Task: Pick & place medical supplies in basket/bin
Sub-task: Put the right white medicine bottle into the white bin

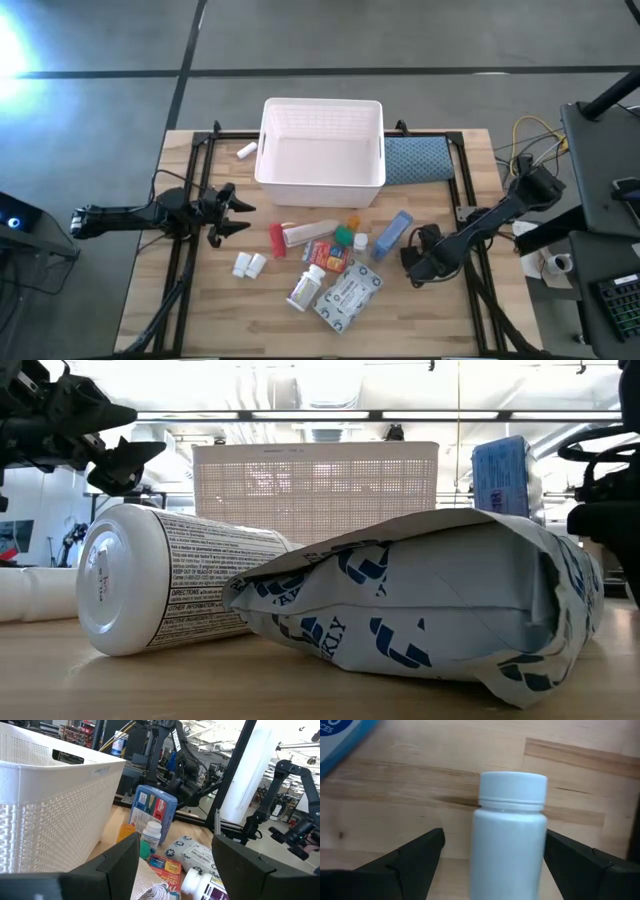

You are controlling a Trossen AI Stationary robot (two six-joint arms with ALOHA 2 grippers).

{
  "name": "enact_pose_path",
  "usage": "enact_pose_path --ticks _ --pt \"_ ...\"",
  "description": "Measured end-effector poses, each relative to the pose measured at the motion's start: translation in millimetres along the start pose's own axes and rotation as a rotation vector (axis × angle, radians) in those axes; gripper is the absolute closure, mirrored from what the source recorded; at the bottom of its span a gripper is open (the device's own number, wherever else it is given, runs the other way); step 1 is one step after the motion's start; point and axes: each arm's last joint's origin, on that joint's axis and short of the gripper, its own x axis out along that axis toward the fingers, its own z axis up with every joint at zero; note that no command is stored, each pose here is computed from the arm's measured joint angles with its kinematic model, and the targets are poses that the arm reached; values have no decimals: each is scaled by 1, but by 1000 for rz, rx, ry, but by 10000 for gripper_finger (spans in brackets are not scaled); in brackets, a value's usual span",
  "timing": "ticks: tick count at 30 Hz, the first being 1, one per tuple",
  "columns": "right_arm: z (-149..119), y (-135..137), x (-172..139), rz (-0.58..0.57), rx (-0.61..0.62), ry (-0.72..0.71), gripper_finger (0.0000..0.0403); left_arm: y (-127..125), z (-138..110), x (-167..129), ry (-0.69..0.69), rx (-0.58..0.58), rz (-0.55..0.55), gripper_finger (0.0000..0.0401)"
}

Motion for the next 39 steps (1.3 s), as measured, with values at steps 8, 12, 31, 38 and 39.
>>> enact_pose_path --ticks 8,12,31,38,39 --pt "7 -13 4 69 5 18 105 0 0 0 0 0 0 173" --pt "9 -17 5 80 12 23 148 0 0 0 0 0 0 173" --pt "12 -14 -18 213 -75 67 246 0 0 0 1 0 0 173" --pt "15 -1 -73 475 -238 47 246 0 0 0 0 0 0 173" --pt "15 2 -84 518 -275 55 246 0 0 0 1 0 0 173"
